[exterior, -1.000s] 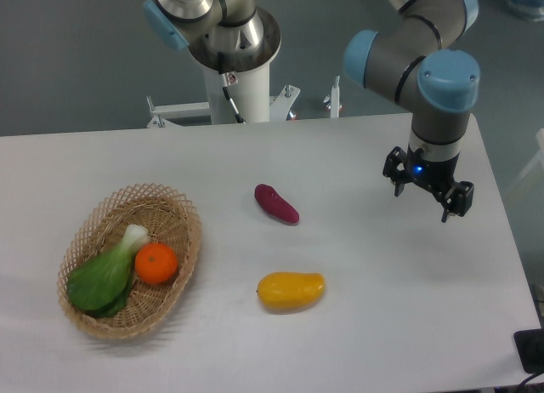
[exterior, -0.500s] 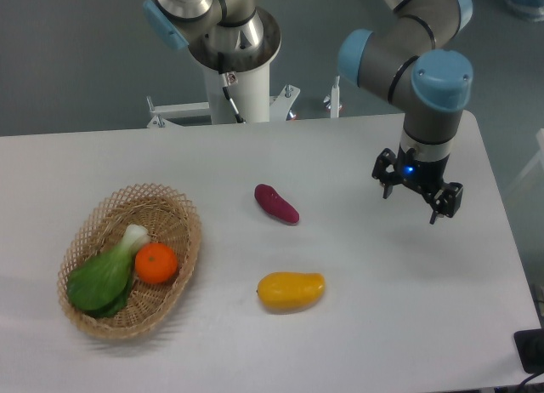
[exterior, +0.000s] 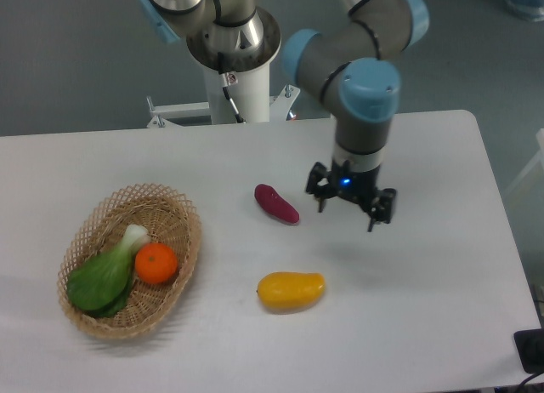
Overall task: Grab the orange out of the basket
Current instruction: 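Move the open gripper over the basket toward the orange, then lower the gripper around the orange and close on it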
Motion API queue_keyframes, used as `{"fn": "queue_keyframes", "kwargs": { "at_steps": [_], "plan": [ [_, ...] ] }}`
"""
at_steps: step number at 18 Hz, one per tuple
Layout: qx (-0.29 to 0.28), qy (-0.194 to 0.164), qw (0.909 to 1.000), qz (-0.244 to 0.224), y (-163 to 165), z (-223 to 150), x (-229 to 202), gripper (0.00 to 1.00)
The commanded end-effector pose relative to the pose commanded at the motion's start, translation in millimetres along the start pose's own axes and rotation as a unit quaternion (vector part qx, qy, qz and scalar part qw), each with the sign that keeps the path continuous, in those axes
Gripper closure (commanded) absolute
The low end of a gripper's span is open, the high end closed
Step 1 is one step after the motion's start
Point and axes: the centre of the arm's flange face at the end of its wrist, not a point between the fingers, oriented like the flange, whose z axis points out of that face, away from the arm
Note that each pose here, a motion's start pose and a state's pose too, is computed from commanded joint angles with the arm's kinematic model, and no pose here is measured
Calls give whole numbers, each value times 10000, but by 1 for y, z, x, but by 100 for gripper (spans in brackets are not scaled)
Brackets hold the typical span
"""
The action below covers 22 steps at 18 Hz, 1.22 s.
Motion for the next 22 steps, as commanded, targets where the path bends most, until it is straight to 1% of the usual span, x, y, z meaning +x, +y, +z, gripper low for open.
{"fn": "queue_keyframes", "kwargs": {
  "at_steps": [3, 5, 6, 8, 9, 11, 13, 14, 15, 17, 18, 21, 22],
  "plan": [
    [18, 75, 9999, -85, -33, 2, 46, 0],
    [34, 128, 9996, -250, -53, 3, 77, 0],
    [17, 161, 9997, -172, -63, 4, 96, 0],
    [56, 118, 9994, 309, -84, 7, 121, 0],
    [57, 136, 9977, 665, -94, 11, 132, 0],
    [22, 188, 9908, 1340, -104, 20, 150, 0],
    [-29, 189, 9842, 1762, -109, 24, 166, 0],
    [-67, 180, 9794, 2010, -111, 25, 173, 0],
    [-87, 192, 9728, 2308, -113, 27, 183, 0],
    [-78, 231, 9552, 2948, -118, 30, 201, 0],
    [-94, 267, 9474, 3188, -120, 35, 208, 0],
    [-134, 340, 9323, 3598, -122, 45, 216, 0],
    [-175, 394, 9279, 3703, -122, 54, 219, 0]
  ]
}}
